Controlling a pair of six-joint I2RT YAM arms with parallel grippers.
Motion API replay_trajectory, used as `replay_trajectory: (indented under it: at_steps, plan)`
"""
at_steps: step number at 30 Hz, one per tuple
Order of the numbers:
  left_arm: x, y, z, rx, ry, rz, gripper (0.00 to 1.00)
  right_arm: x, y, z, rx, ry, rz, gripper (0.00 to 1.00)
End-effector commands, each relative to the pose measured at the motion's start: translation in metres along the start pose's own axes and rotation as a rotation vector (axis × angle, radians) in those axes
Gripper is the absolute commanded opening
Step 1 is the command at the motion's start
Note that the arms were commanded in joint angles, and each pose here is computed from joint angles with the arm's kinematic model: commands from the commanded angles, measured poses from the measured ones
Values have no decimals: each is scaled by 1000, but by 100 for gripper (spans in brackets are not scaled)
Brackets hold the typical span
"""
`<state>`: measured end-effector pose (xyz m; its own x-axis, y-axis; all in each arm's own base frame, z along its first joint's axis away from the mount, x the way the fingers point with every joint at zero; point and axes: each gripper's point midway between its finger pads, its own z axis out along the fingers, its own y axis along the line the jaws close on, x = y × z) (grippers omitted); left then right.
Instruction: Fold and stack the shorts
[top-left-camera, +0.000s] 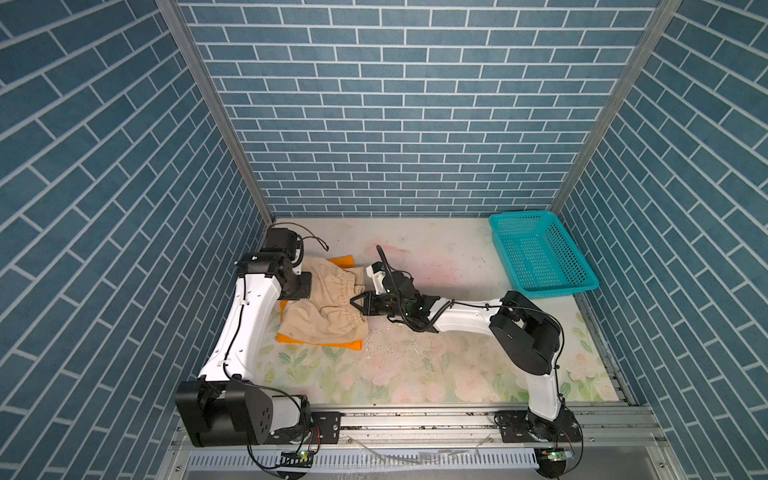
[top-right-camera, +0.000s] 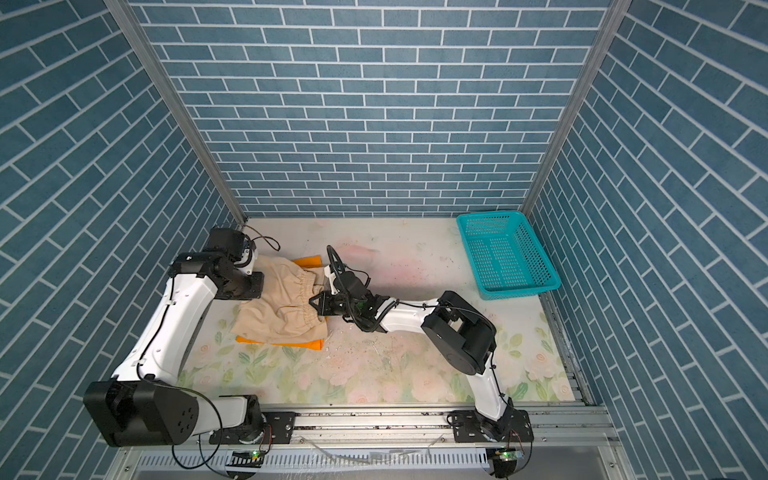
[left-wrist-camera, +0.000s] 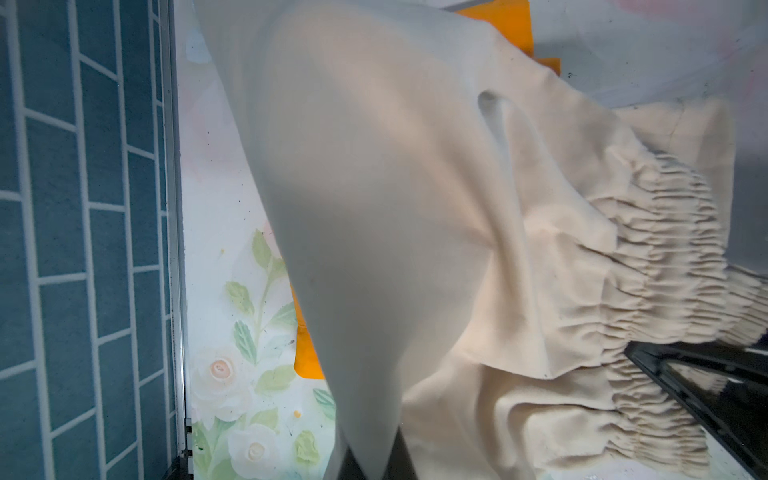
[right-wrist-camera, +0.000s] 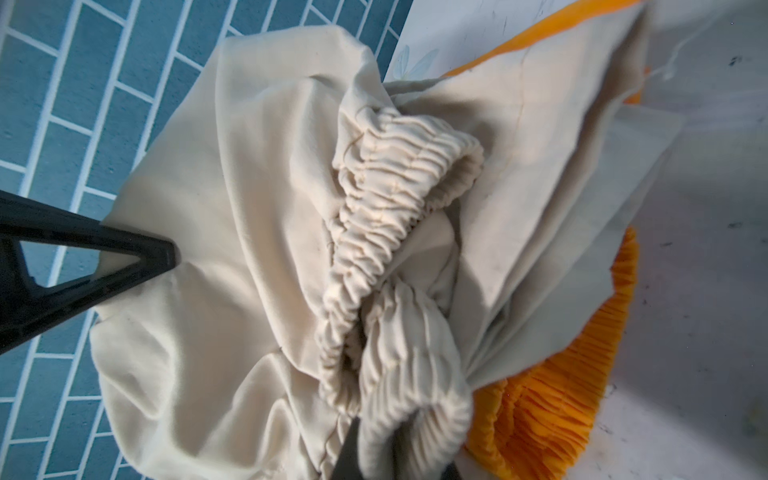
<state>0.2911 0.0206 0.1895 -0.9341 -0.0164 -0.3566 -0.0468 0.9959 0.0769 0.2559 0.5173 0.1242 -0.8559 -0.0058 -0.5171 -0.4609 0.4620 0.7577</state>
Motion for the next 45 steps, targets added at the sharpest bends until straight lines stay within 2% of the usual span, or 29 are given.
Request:
replay_trajectory:
  at_steps: [1, 3, 5, 7, 9, 10, 13, 17, 20, 25, 30, 31, 33, 36, 37, 40, 45]
  plan:
    - [8, 12, 22, -30, 54, -26, 11, 14, -2, 14, -7, 24, -8, 4]
    - [10, 15, 30, -28, 72, -48, 27, 24, -4, 18, -6, 46, -7, 13]
    - [10, 22, 35, -40, 78, -69, 57, 29, -6, 18, -1, 55, -9, 27]
    - [6, 28, 36, -61, 77, -77, 82, 26, -4, 14, 4, 46, -27, 38]
    - [1, 30, 35, -70, 67, -81, 96, 20, 2, 8, 14, 43, -61, 46]
    - [-2, 29, 33, -65, 62, -88, 99, 16, 6, 5, 19, 39, -83, 49]
    - [-8, 17, 19, 12, 37, -114, 100, 1, 14, -11, 43, 6, -126, 55]
    - [0, -5, -6, 139, 2, -201, 100, -19, 15, -39, 51, -46, -129, 58]
    - [18, -23, -17, 210, -9, -281, 100, -31, 7, -66, 72, -82, -125, 61]
    - [63, -67, -13, 332, -18, -415, 100, -34, -14, -114, 154, -129, -138, 65]
    - [101, -72, -3, 324, -53, -564, 100, -22, -37, -152, 225, -159, -116, 66]
    - [107, -71, -2, 319, -58, -593, 97, -17, -43, -159, 245, -164, -112, 66]
    - [115, -78, 4, 349, -50, -602, 80, -10, -54, -172, 278, -176, -99, 68]
    - [135, -86, 20, 345, 16, -602, 30, -2, -69, -188, 312, -193, -78, 65]
    - [141, -90, 25, 345, 40, -605, 18, 0, -73, -193, 320, -198, -71, 65]
    - [156, -98, 47, 339, 76, -608, 2, 4, -81, -206, 341, -220, -56, 65]
    - [168, -95, 70, 255, 117, -597, 0, 6, -87, -219, 353, -247, -45, 65]
